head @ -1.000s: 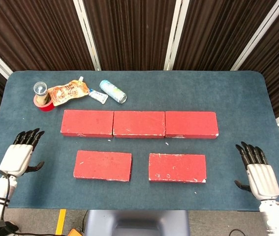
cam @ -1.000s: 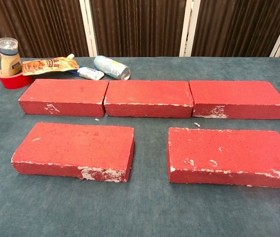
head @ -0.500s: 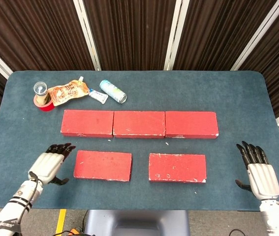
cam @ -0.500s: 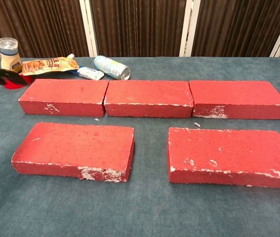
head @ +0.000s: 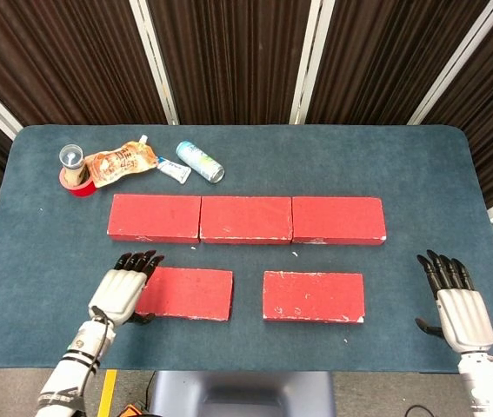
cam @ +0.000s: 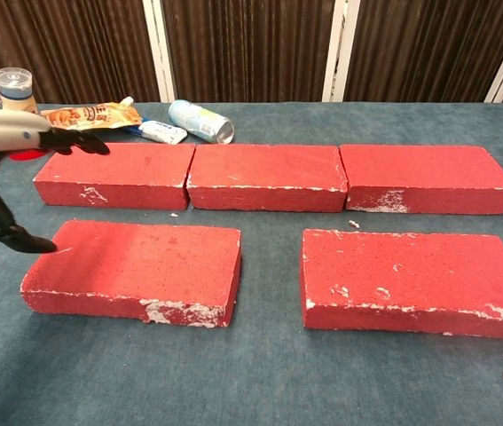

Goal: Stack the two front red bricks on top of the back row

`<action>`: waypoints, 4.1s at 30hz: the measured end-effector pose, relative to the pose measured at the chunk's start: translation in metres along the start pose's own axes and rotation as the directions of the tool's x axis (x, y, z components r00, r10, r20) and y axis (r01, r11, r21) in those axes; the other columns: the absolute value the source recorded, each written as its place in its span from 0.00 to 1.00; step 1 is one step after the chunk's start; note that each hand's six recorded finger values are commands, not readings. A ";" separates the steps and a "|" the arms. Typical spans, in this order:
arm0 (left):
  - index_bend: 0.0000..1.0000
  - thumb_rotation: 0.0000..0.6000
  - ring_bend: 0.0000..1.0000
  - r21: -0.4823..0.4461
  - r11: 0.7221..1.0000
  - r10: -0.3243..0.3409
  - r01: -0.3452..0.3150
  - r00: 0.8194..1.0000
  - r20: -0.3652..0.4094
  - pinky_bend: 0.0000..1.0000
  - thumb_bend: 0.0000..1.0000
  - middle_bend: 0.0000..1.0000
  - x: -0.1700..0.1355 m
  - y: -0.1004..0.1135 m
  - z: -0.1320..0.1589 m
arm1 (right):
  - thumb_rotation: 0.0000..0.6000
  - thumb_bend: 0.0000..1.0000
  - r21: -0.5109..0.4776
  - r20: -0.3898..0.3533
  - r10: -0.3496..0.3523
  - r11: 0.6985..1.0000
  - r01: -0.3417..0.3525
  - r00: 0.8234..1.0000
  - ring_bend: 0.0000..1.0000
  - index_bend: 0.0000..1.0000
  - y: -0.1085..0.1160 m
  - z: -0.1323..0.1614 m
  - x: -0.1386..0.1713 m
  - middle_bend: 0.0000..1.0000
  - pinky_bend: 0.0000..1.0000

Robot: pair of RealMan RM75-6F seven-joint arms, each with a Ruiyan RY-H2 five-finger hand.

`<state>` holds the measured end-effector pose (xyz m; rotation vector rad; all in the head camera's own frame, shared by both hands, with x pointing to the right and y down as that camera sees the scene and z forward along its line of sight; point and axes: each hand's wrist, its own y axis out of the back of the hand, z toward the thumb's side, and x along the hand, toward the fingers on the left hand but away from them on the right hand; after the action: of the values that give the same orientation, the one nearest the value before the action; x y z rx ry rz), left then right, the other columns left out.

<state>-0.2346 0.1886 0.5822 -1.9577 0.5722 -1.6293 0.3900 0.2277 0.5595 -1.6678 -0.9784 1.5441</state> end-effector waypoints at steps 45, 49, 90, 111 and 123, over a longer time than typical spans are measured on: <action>0.00 1.00 0.00 0.058 0.996 -0.070 0.071 0.997 -0.008 0.03 0.00 0.00 0.053 -0.059 0.054 | 1.00 0.00 -0.014 0.014 0.018 1.000 -0.018 1.000 0.05 0.12 -0.001 -0.004 -0.001 0.12 0.00; 0.00 1.00 0.00 0.053 0.996 -0.071 0.071 0.997 -0.005 0.03 0.00 0.00 0.057 -0.061 0.056 | 1.00 0.00 -0.011 0.014 0.022 1.000 -0.022 1.000 0.05 0.12 -0.002 -0.003 -0.001 0.12 0.00; 0.00 1.00 0.00 0.139 0.984 -0.102 0.110 0.993 -0.059 0.11 0.00 0.00 0.082 -0.075 0.042 | 1.00 0.00 -0.001 0.018 0.041 0.999 -0.041 0.999 0.04 0.15 -0.008 0.001 -0.001 0.12 0.00; 0.00 1.00 0.00 0.196 0.974 -0.100 0.113 0.992 -0.076 0.11 0.27 0.14 0.085 -0.074 0.038 | 1.00 0.00 -0.011 0.021 0.044 0.999 -0.044 0.999 0.04 0.15 -0.008 0.000 -0.001 0.12 0.00; 0.00 1.00 0.00 0.235 0.969 -0.057 0.079 0.993 -0.099 0.10 0.27 0.13 0.068 -0.043 0.023 | 1.00 0.00 -0.014 0.026 0.041 0.999 -0.041 0.999 0.04 0.15 -0.008 -0.001 -0.001 0.12 0.00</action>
<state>-0.2002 0.1826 0.6582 -1.7518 0.3279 -1.7496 0.3900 0.2303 0.5669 -1.6901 -0.9755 1.5935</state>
